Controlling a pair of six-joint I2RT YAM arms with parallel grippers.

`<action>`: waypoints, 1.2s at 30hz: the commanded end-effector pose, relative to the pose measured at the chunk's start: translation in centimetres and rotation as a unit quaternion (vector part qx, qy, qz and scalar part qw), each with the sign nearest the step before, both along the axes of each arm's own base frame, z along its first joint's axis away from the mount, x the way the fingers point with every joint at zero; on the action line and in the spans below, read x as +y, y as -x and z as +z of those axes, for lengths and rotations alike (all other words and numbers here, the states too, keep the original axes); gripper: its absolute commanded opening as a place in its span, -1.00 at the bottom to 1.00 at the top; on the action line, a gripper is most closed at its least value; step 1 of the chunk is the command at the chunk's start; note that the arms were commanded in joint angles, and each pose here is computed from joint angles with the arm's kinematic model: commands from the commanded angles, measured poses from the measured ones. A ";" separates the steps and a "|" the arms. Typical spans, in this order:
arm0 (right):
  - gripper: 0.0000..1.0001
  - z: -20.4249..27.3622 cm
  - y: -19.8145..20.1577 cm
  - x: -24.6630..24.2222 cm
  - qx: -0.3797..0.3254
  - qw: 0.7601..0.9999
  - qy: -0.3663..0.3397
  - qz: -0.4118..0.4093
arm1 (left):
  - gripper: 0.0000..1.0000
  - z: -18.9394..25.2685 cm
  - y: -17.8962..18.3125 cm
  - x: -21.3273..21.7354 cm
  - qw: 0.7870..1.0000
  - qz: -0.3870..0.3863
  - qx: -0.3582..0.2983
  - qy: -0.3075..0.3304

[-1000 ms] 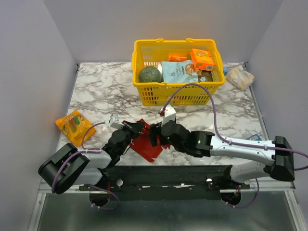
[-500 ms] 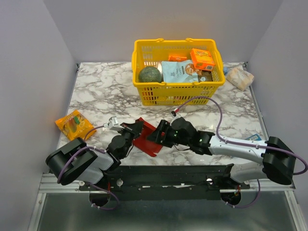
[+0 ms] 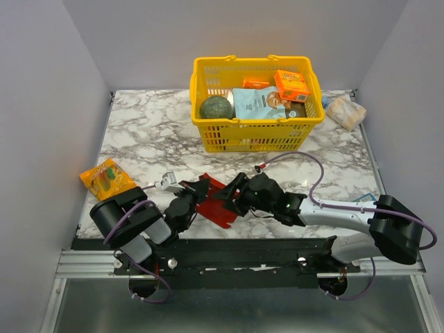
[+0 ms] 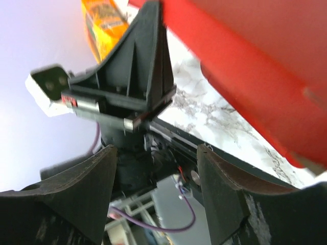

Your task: Fold the paper box

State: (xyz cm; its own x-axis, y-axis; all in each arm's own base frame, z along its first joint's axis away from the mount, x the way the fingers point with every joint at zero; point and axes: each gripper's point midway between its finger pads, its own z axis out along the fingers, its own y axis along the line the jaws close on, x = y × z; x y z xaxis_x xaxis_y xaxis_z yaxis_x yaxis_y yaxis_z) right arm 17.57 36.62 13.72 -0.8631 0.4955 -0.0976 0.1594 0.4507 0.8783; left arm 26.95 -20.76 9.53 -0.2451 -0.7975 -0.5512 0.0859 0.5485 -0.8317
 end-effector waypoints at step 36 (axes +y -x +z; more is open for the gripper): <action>0.27 -3.1 -8.4 -4.9 0.040 0.979 0.034 -0.197 | -0.09 3.2 1.8 -1.8 0.997 -0.045 -0.063 0.029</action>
State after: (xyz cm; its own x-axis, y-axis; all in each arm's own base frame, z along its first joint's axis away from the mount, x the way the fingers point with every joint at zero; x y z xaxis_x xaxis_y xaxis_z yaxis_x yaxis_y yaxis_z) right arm 25.11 32.20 11.07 -0.6421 0.7647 -0.0552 0.3821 0.3816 0.8417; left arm 25.71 -22.06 8.68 -0.2860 -0.7476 -0.5994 0.1150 0.5942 -0.7960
